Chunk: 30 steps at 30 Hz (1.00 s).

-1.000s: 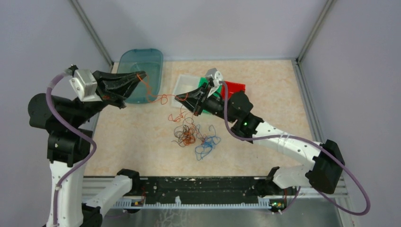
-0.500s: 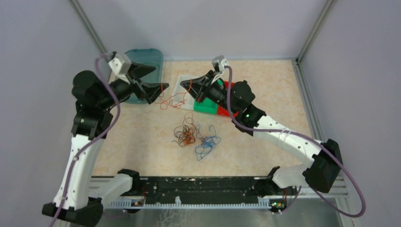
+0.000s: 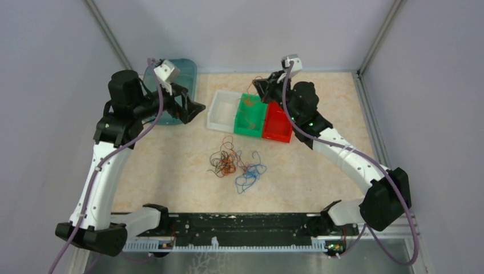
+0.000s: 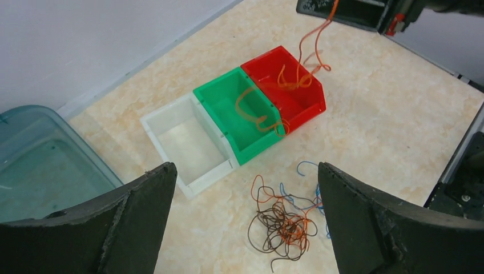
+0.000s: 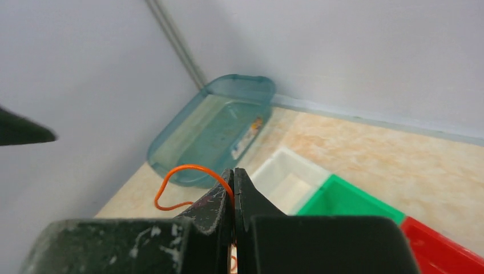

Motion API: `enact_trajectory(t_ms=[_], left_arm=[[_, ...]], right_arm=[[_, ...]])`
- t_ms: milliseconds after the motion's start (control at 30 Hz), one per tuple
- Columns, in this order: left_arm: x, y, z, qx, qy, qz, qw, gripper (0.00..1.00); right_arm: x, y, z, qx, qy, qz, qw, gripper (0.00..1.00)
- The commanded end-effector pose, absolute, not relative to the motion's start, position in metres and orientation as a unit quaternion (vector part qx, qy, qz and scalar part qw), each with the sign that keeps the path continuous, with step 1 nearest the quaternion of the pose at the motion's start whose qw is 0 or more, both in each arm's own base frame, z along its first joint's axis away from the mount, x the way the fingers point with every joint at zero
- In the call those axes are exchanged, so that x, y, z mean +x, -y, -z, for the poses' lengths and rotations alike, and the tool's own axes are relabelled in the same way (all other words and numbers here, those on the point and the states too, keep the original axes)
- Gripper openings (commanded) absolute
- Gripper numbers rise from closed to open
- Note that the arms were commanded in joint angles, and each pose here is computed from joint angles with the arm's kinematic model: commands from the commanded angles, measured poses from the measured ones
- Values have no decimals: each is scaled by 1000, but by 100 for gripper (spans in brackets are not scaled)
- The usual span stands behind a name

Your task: Untangle the cables

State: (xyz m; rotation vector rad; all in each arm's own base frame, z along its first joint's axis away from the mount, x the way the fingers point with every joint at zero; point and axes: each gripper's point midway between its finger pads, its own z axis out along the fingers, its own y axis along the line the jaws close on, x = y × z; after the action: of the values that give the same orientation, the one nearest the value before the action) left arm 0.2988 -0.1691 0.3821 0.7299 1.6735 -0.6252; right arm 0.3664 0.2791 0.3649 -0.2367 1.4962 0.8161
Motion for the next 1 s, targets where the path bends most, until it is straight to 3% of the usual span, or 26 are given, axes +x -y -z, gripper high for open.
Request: enact_trajectory(t_ms=[0, 967], left_arm=[[290, 160, -372, 335, -727, 233, 552, 99], [263, 155, -359, 330, -734, 242, 543, 99]], right_arm=[[388, -243, -371, -80, -660, -302, 683, 0], [418, -161, -327, -20, -705, -160, 691, 0]])
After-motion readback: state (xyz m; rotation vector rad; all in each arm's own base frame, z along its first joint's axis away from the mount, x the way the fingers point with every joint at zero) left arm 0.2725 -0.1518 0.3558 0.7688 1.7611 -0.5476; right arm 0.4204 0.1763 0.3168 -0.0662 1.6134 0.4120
